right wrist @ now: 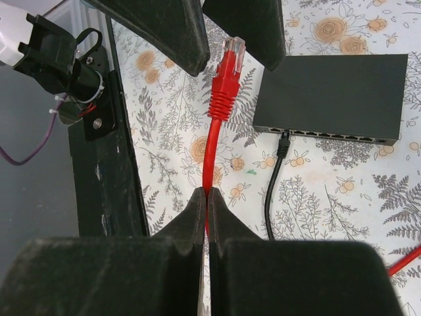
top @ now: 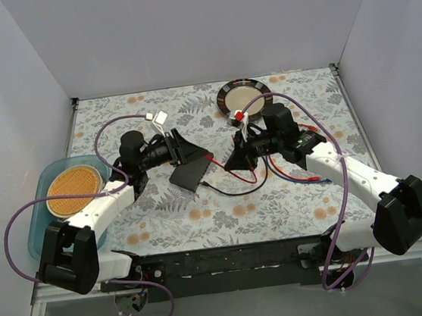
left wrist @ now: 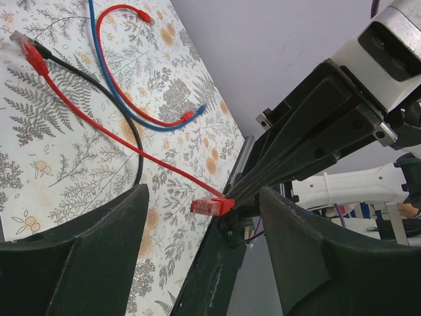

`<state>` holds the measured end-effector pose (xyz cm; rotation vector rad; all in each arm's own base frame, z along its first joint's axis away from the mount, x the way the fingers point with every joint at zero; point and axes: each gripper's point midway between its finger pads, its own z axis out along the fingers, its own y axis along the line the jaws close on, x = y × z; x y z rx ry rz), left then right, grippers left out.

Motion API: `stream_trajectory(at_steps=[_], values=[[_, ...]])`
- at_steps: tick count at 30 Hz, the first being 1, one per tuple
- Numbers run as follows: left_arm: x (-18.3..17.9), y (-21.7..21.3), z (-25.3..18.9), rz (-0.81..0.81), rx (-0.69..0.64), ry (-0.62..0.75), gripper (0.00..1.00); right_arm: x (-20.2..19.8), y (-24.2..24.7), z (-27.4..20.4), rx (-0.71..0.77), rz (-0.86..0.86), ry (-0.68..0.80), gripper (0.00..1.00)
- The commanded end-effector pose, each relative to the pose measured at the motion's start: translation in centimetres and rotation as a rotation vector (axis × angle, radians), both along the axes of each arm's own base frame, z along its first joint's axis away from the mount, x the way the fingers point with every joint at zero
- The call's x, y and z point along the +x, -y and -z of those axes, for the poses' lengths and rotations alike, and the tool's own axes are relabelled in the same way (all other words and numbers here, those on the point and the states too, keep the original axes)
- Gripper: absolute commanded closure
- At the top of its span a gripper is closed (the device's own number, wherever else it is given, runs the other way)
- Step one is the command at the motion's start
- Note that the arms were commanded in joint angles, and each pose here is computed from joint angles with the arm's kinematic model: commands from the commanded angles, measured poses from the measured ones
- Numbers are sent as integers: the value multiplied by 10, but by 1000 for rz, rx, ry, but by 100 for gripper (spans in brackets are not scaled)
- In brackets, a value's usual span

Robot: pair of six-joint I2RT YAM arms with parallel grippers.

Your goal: Insert the plug into the switch port

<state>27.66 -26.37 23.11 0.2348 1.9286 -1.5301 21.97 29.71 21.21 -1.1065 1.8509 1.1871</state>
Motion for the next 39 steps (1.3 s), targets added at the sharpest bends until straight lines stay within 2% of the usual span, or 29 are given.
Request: stream_trajectory(at_steps=[1,9,12,13,17,23,27,30,31,33,34,35,38,39], values=[[-4,3,-28,30,-36,83,34,-6,-5,-13,38,-51,16,99],[-7,4,-28,55,-37,86,39,3,-3,-13,23,6,32,99],[-8,5,-29,67,-38,88,46,7,-1,-13,17,31,44,99],[-8,6,-28,72,-37,87,53,8,-1,-15,21,35,53,99],[-11,9,-28,101,-39,83,64,8,-1,-19,32,38,65,99],[-11,12,-26,103,-39,83,66,4,-3,-21,44,15,61,99],[-10,13,-22,101,-36,76,88,1,-4,-20,53,14,39,99],[-11,12,-19,102,-35,83,100,0,-4,-17,51,9,31,99],[-11,12,-19,102,-36,93,100,0,-4,-19,53,8,37,99],[-14,11,-19,107,-37,123,100,2,-4,-23,62,22,38,69],[-15,11,-18,109,-40,144,100,2,-5,-26,74,22,43,60],[-18,10,-18,120,-39,162,100,1,-5,-29,86,21,39,42],[-25,9,-17,141,-41,215,100,1,-8,-44,131,15,70,25],[-28,8,-17,151,-39,240,100,1,-9,-50,151,17,68,23]])
